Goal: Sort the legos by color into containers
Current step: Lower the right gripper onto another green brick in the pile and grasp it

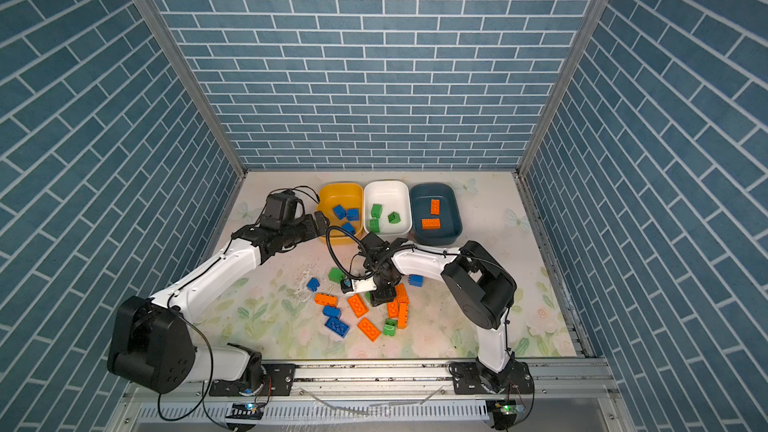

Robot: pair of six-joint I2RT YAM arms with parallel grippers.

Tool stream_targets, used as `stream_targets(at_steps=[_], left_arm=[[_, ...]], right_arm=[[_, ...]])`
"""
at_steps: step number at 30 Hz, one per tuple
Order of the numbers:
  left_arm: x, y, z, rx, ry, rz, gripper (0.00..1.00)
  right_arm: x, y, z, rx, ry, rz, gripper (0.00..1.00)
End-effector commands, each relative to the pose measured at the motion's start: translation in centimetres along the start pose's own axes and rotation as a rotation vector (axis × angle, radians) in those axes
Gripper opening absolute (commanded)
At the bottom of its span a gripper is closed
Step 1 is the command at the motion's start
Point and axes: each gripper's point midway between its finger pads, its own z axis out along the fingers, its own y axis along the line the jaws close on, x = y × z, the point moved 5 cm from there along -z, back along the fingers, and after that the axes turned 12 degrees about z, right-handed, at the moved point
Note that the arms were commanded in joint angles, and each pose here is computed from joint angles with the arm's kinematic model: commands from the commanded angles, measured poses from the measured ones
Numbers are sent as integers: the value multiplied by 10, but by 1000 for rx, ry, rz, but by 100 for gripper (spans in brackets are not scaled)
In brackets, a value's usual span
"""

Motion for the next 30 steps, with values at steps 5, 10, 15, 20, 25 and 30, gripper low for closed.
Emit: stream_targets(at_steps=[5,10,15,20,25,30], left_arm=[[8,2,6,-4,26,0,99],[13,3,6,-12,41,7,99],[24,0,9,-21,89,25,99],[36,1,9,-54,130,43,99],[39,10,6,-106,115,12,99],[42,11,9,-109,117,3,99]], right_arm=[[-11,1,-4,-20,-49,-26,44],[-12,-1,-10,3,-92,8,37],[-17,-7,-26,48,-199,63,38],[-16,-6,-25,52,-212,65,45],[-25,-6,-20,13,-260,70,61],[-26,-7,-8,-19,-218,41,65]])
